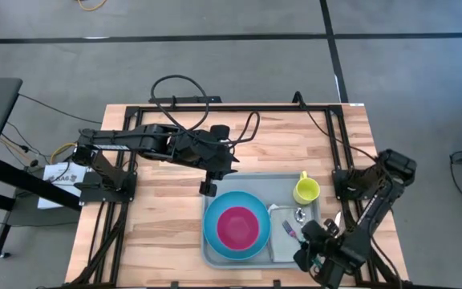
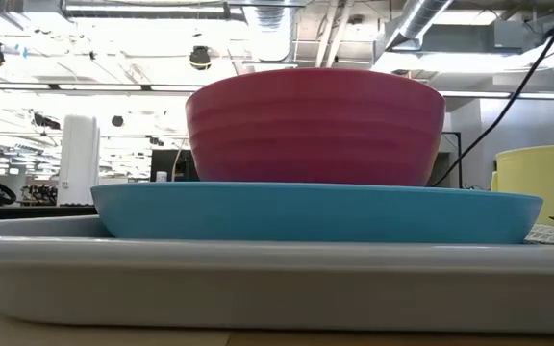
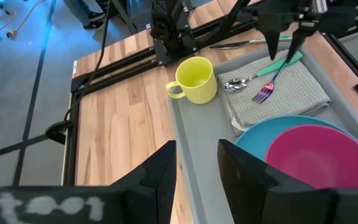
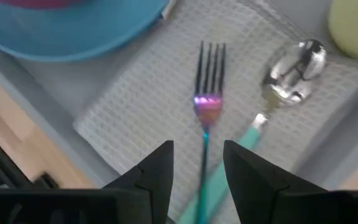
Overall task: Set up tray
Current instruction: Put the purple fork to the left of the blue spoon on the gray table napkin
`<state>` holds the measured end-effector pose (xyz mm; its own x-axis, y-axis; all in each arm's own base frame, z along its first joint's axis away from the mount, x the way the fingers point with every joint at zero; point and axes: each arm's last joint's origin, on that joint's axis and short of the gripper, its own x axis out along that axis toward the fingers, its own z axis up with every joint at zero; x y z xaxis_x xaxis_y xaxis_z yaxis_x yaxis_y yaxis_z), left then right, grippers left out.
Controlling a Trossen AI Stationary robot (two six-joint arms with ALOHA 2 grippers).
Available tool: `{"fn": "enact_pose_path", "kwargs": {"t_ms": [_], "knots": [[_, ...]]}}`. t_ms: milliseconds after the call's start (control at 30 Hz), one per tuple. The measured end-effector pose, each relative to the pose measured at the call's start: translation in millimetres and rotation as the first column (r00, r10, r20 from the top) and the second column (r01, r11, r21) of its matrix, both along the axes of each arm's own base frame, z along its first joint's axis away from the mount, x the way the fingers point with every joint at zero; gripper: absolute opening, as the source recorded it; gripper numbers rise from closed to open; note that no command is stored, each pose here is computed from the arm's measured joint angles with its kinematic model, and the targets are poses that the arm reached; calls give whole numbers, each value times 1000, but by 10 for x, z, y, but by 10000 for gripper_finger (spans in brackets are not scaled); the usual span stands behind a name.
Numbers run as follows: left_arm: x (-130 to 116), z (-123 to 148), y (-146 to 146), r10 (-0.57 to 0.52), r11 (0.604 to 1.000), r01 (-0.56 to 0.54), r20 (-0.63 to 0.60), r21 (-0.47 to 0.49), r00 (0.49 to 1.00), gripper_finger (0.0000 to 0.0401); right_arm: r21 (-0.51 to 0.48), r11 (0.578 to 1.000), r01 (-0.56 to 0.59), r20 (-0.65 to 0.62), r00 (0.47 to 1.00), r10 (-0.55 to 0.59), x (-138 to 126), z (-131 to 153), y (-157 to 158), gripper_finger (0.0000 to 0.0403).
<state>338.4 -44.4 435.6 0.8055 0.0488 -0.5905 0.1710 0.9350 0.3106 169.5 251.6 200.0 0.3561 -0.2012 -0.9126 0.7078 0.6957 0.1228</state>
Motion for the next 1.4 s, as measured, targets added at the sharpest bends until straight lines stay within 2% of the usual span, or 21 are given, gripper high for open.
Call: {"fn": "enact_pose_path", "kwargs": {"t_ms": [300, 567, 700, 900, 1067, 1267, 1400], "knots": [[0, 0, 0, 0, 1000, 0, 0, -1, 1000, 107, 136, 989, 59, 24, 998, -63, 193, -1, 11, 132], [0, 0, 0, 0, 1000, 0, 0, -1, 1000, 107, 134, 990, 46, 31, 998, -51, 159, -1, 38, 132], [0, 0, 1, -1, 1000, 1, 0, 1, 1000, 107, 104, 995, -2, 69, 998, -5, 164, -11, 66, 132], [1, 1, 1, 2, 1000, -2, 1, -3, 1000, 107, 41, 998, -43, -17, 999, 44, 159, -285, 158, 132], [0, 0, 1, -1, 1000, 1, 0, 1, 1000, 107, 32, 999, -5, -7, 1000, 5, 114, -356, 204, 132], [0, 0, 0, 0, 1000, 0, 0, -1, 1000, 107, -74, 996, 42, -45, 998, -45, 29, -286, 71, 132], [0, 0, 1, 3, 1000, -3, 1, -4, 1000, 107, -36, 997, 65, -84, 994, -67, 60, -325, 49, 132]]}}
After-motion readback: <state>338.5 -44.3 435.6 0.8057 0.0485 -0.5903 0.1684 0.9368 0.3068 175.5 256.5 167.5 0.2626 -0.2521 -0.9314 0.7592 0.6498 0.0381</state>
